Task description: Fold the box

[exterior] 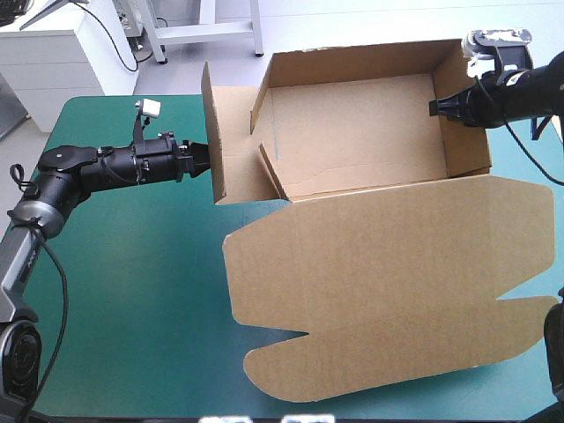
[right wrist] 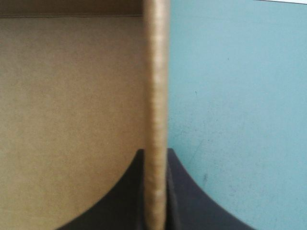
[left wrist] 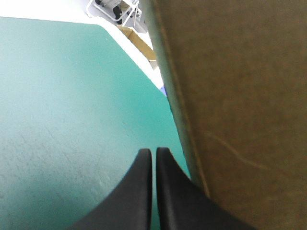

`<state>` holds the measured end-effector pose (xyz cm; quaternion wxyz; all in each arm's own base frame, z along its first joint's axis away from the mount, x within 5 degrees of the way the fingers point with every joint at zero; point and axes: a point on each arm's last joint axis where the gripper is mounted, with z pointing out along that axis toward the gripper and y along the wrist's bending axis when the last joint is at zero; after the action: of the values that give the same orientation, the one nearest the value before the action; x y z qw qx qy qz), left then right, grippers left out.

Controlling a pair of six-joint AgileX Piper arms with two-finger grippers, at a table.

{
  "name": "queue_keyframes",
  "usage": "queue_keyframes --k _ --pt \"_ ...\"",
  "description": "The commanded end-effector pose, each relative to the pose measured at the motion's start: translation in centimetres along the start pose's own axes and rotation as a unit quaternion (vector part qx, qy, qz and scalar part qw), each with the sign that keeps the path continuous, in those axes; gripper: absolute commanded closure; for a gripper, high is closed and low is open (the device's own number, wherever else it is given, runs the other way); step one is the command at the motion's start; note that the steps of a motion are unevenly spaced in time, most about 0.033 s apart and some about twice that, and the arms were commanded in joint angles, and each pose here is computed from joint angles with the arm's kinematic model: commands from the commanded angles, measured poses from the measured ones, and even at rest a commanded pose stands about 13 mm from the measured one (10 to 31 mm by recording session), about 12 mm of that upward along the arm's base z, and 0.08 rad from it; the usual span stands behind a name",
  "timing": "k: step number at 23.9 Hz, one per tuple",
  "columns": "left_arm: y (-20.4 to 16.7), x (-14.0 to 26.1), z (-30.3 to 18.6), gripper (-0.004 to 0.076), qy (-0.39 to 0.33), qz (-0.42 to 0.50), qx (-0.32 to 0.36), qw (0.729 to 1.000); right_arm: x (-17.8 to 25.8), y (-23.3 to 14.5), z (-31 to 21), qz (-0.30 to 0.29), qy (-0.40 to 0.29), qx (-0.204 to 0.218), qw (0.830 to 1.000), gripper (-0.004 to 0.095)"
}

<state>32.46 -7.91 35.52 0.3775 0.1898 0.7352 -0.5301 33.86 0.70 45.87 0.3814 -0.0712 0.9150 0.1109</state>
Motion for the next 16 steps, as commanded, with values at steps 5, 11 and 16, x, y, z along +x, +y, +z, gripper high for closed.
queue_keyframes --k 5,11,16 --pt "-4.8 -2.0 -1.1 0.0709 -0.058 0.001 0.096 0.994 -1.1 0.7 -2.5 0.012 -0.075 -0.002 0.997 0.0922" --pt "-5.4 -2.1 -1.2 0.0708 -0.058 -0.009 0.099 0.993 -1.1 2.2 -1.1 -0.01 -0.058 -0.001 0.998 0.0922" --pt "-6.0 -2.3 -1.4 0.0695 -0.059 0.001 0.099 0.993 -1.5 3.5 0.2 -0.014 -0.066 -0.007 0.998 0.0923"
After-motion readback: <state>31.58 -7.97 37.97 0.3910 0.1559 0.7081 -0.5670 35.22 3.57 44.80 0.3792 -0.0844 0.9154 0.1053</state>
